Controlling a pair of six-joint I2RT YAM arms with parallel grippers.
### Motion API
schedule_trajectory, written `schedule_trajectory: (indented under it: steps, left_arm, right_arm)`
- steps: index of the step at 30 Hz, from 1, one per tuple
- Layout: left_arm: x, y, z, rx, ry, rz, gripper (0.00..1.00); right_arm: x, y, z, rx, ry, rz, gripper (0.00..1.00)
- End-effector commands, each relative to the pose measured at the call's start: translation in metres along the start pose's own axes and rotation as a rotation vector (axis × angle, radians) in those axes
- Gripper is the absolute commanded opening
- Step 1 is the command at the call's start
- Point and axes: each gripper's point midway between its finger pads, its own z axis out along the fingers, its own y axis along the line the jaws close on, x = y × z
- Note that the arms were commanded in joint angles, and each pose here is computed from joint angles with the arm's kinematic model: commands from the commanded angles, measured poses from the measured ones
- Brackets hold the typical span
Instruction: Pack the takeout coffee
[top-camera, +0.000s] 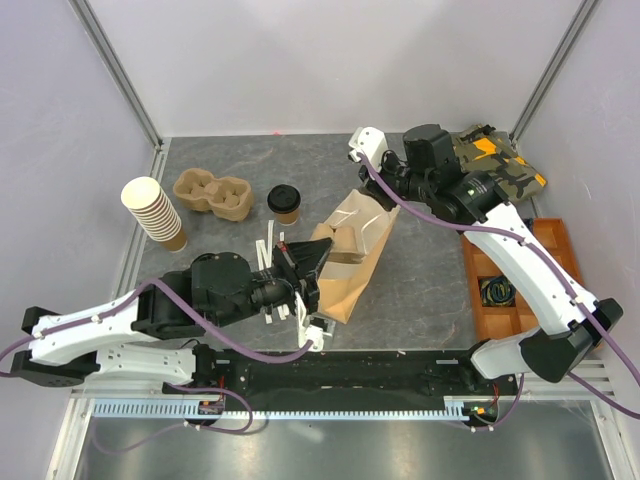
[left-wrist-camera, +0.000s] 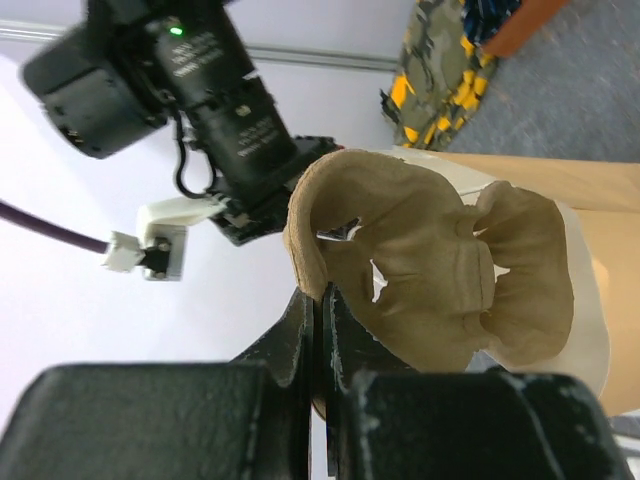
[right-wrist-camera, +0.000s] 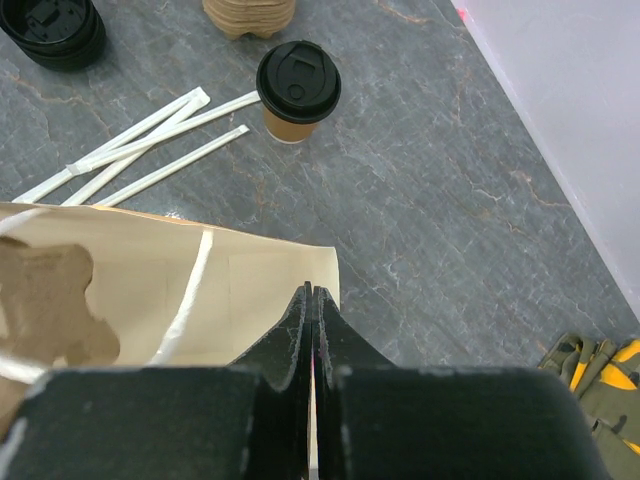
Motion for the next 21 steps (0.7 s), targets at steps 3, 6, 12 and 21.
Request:
schedule_trajectory:
  steps: [3, 6, 12, 21]
  left_arm:
    - [-0.031, 0.027, 0.000, -0.109, -0.165, 0.022, 0.02]
    - [-0.038, 0.037, 0.007, -0.171, -0.184, 0.081, 0.02]
    - [-0.038, 0.048, 0.010, -0.218, -0.171, 0.107, 0.02]
    - [-0.024, 0.038, -0.003, -0.199, -0.132, 0.085, 0.02]
  right_arm:
    - [-0.016, -0.009, -0.008, 0.048, -0.062, 0.008, 0.00]
    - [-0.017, -0.010, -0.008, 0.051, -0.055, 0.016, 0.00]
    - [-0.012, -0.004, -0.013, 0.029, -0.043, -0.005, 0.00]
    - [-0.003, -0.004, -0.037, -0.031, 0.010, -0.051, 0.68]
